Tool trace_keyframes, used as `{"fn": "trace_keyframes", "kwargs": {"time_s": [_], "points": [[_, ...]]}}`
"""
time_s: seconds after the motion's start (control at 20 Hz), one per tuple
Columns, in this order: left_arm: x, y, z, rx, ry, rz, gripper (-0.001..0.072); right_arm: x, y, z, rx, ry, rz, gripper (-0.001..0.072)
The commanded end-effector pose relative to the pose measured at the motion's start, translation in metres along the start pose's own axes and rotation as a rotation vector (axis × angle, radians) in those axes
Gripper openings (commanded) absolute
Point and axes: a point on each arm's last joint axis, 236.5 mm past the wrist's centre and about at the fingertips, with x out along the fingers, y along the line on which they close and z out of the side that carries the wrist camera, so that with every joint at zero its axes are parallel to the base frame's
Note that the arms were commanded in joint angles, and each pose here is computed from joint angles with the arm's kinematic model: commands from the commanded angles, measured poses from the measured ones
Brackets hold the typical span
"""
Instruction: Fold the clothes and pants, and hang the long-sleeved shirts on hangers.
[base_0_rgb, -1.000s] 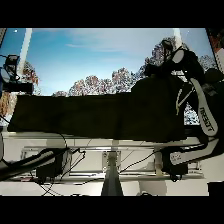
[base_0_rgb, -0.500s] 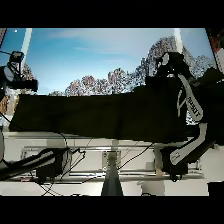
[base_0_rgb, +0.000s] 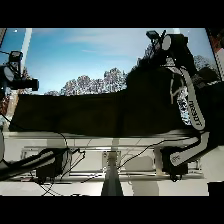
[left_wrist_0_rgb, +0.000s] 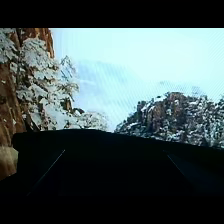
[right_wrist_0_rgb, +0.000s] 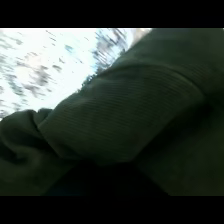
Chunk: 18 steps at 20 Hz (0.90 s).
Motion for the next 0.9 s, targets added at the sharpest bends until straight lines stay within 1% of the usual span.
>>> {"fn": "trace_keyframes", "kwargs": {"time_s": [0.0,0.1,0.15,0.25,0.35,0.55,0.6,0.65,0.75,0.8,0.85], "points": [[0.000,-0.001,-0.002,-0.029,0.008,-0.005,0.0687,-0.064,0.046,0.030,-0.122,-0.167,0.035,0.0033],[-0.001,-0.012,-0.001,-0.063,0.007,-0.053,0.0687,-0.085,0.046,0.018,-0.136,-0.148,0.021,0.0033],[-0.002,-0.023,0.002,-0.098,-0.004,-0.099,0.0686,-0.093,0.038,0.008,-0.138,-0.123,-0.006,0.0033],[-0.006,-0.052,0.013,-0.195,-0.032,-0.227,0.0687,-0.101,0.016,-0.018,-0.125,-0.059,-0.064,0.0033],[-0.018,-0.088,0.029,-0.280,-0.067,-0.375,0.0686,-0.103,-0.014,-0.051,-0.070,-0.001,-0.120,0.0033],[-0.054,-0.173,0.059,-0.248,-0.139,-0.644,0.0686,-0.117,-0.070,-0.133,0.109,0.079,-0.205,0.0032],[-0.063,-0.195,0.062,-0.224,-0.147,-0.695,0.0686,-0.123,-0.084,-0.162,0.161,0.119,-0.235,0.0033],[-0.072,-0.216,0.062,-0.193,-0.148,-0.738,0.0686,-0.129,-0.093,-0.192,0.210,0.174,-0.254,0.0033],[-0.083,-0.251,0.057,-0.110,-0.141,-0.779,0.0686,-0.141,-0.101,-0.266,0.323,0.367,-0.267,0.0033],[-0.088,-0.264,0.054,-0.080,-0.136,-0.793,0.0686,-0.145,-0.102,-0.291,0.377,0.434,-0.263,0.0072],[-0.092,-0.276,0.050,-0.052,-0.132,-0.805,0.0686,-0.144,-0.107,-0.298,0.413,0.431,-0.262,0.0335]]}}
